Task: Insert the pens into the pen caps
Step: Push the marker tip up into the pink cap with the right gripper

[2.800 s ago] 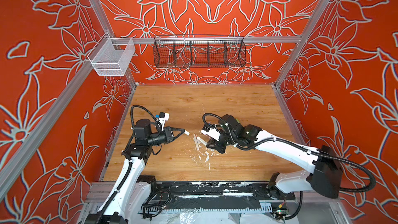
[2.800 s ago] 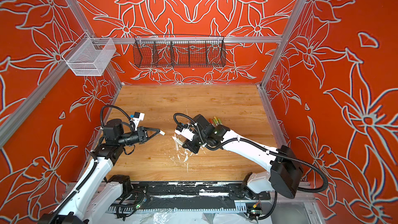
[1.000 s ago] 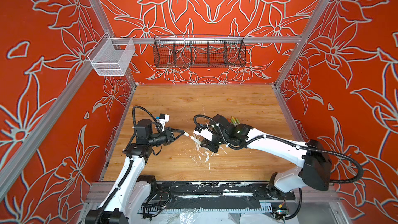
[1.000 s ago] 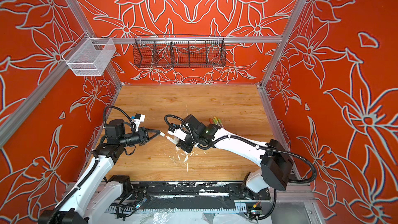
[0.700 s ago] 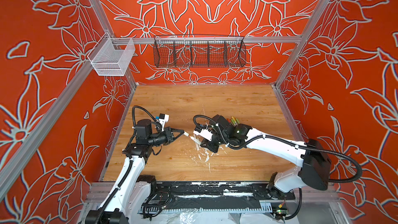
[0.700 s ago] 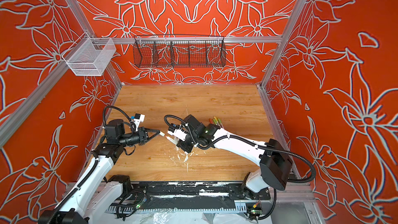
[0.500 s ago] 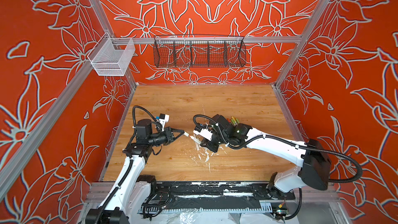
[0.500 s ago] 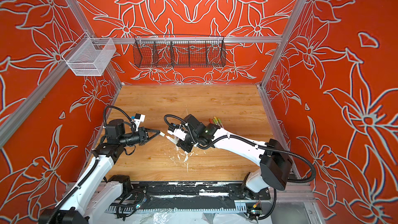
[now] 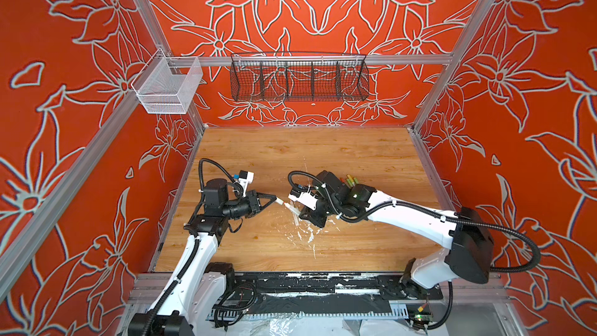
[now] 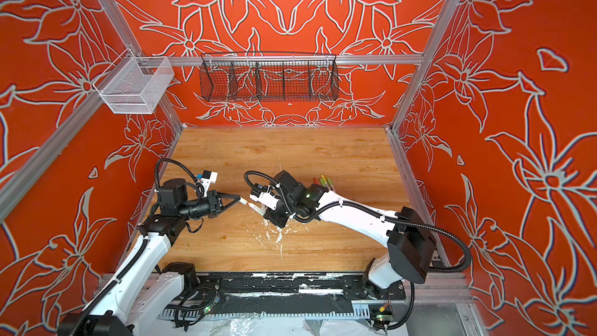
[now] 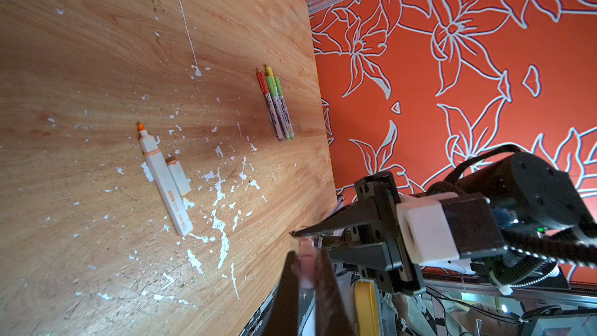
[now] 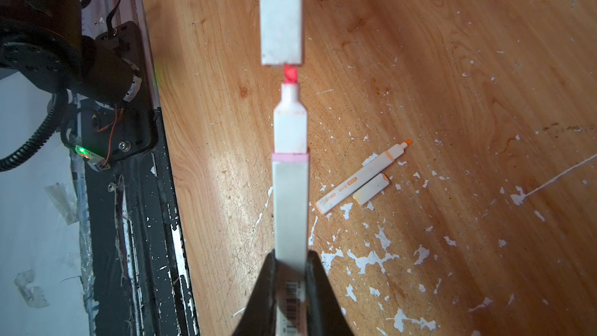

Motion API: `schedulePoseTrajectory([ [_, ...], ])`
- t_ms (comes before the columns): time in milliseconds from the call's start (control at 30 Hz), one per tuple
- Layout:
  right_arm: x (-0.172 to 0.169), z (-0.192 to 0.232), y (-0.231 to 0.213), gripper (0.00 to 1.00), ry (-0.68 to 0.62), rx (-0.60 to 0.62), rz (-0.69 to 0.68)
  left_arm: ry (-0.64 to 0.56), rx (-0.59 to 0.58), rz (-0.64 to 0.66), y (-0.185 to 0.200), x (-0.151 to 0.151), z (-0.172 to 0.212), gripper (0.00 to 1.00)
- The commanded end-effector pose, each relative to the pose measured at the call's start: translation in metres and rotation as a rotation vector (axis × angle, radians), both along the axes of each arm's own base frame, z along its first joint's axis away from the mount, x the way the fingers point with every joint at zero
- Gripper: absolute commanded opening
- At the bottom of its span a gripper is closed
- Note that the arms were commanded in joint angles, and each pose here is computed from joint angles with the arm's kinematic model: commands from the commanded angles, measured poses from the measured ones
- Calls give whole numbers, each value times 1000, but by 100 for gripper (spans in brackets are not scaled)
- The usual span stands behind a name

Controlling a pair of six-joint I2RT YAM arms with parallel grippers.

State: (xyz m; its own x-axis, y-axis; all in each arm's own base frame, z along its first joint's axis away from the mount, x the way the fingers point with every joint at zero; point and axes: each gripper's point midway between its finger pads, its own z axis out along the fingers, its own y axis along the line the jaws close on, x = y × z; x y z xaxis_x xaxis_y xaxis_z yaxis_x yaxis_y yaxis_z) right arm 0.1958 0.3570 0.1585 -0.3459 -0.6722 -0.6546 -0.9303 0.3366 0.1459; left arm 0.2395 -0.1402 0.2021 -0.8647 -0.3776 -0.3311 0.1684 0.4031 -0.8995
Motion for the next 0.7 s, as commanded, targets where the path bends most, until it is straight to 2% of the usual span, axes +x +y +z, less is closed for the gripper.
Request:
schedulePoseTrajectory([
  [0, 0, 11, 10, 4, -17, 23, 25, -25, -4, -22, -3, -1, 9, 0],
  [433, 0, 13, 14, 4, -28, 9, 40, -16, 7, -15, -2, 0, 6, 0],
  [667, 6, 19, 15, 2, -69, 1, 25, 22, 66, -16, -5, -1, -5, 0],
])
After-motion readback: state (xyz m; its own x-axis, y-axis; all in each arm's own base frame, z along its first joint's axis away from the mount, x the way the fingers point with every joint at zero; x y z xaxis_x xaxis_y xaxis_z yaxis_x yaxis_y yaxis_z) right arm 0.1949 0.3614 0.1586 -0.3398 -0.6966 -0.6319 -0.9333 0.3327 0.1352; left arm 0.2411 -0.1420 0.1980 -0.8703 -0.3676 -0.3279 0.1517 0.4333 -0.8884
